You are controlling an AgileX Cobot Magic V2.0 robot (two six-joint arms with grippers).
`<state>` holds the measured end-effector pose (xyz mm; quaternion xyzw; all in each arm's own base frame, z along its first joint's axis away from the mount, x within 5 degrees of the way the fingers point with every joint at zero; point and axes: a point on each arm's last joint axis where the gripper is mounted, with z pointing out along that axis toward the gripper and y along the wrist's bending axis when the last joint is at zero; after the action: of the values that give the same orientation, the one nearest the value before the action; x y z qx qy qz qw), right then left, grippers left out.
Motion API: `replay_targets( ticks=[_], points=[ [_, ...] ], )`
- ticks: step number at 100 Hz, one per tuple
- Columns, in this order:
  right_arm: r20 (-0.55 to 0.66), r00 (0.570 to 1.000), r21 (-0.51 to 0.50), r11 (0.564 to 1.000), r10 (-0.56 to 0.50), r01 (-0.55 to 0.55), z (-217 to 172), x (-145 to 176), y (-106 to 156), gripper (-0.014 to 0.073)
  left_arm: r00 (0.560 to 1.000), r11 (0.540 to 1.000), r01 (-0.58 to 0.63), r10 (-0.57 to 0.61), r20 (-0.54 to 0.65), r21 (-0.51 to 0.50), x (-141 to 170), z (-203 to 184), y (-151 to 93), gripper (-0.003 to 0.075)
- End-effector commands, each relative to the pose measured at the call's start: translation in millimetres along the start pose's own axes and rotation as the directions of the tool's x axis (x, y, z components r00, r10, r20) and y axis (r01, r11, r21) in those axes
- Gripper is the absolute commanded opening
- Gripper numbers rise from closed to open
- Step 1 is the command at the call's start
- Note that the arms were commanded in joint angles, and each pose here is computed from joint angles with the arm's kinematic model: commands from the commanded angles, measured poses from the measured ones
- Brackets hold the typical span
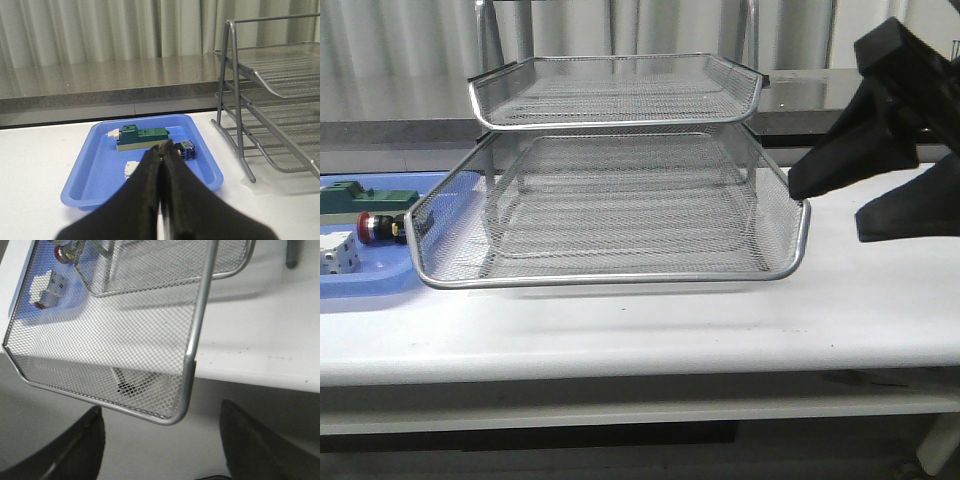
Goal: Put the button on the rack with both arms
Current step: 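Open the right gripper and withdraw it from the tray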
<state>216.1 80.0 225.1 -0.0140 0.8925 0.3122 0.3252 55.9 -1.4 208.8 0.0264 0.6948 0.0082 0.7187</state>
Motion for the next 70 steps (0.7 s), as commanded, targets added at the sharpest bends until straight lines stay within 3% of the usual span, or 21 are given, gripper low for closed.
replay_targets(
  ticks=[1,38,70],
  points=[
    [0.049,0.998,0.014,0.999,-0.049,0.048,-15,-7,7,0.0501,0.998,1.0,0.019,-0.019,0.053,-0.002,10,-1,-1,-0.0021],
    [0.053,0.989,0.198,0.972,-0.142,0.129,-75,-16,-1,0.0496,0.998,1.0,0.019,-0.019,0.053,-0.002,10,-1,-1,-0.0021],
    [0.05,0.979,0.395,0.904,-0.197,0.162,-134,-17,15,0.0496,0.998,1.0,0.019,-0.019,0.053,-0.002,10,-1,-1,-0.0021]
  ],
)
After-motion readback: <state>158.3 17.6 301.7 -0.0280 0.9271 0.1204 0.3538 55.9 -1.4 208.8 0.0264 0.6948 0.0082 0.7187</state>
